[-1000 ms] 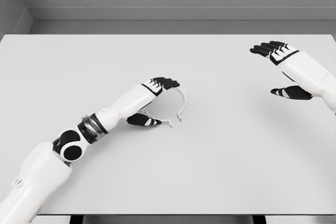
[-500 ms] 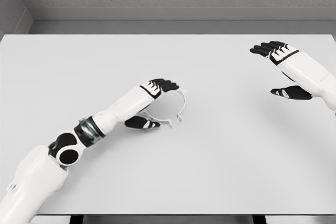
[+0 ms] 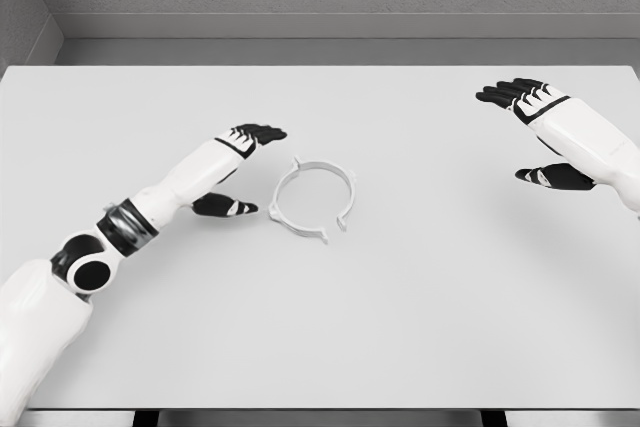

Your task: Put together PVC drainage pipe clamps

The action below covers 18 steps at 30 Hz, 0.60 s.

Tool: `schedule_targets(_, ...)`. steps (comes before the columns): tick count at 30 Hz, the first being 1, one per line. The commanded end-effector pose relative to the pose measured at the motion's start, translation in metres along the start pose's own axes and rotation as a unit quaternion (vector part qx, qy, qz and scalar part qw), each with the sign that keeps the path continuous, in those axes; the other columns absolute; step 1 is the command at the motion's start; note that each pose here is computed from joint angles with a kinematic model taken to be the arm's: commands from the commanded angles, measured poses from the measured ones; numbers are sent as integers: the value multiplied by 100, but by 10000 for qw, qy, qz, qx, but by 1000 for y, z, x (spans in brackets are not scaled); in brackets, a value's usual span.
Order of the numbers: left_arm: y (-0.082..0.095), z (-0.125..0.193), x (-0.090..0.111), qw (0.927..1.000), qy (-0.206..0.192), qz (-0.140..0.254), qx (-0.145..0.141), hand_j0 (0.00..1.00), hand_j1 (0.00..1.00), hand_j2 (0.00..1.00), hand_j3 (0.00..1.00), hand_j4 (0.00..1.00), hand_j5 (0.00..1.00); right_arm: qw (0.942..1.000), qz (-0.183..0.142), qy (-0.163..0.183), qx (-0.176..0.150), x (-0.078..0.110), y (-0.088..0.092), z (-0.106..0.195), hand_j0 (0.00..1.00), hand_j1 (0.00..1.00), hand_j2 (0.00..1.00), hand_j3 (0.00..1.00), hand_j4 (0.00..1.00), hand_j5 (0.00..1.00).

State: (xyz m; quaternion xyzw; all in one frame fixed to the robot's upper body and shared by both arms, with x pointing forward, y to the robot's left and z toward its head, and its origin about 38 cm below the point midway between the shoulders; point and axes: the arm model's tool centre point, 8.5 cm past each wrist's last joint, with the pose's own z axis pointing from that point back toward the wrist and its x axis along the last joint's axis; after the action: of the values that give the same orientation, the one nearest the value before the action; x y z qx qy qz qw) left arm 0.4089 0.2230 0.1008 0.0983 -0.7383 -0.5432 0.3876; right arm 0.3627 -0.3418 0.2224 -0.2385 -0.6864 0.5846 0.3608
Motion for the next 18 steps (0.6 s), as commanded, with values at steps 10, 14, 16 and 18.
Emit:
schedule_targets(10, -17, -4, 4, 9998, -6, 203, -28, 100, 100, 100, 100, 100, 100, 10000, -29, -4, -23, 0, -1, 0, 100, 100, 100, 100, 100, 100)
schedule_targets(14, -18, -6, 6, 9997, -16, 231, -6, 100, 100, 100, 100, 100, 100, 10000, -29, -4, -23, 0, -1, 0, 100, 100, 100, 100, 100, 100)
schedule_targets(16, -21, -9, 7, 9996, -28, 275, 10, 100, 100, 100, 100, 100, 100, 10000, -29, -4, -23, 0, -1, 0, 100, 100, 100, 100, 100, 100)
schedule_targets(18, -21, -10, 7, 9996, -27, 279, 11, 100, 100, 100, 100, 100, 100, 10000, -29, -4, -23, 0, -1, 0, 100, 100, 100, 100, 100, 100)
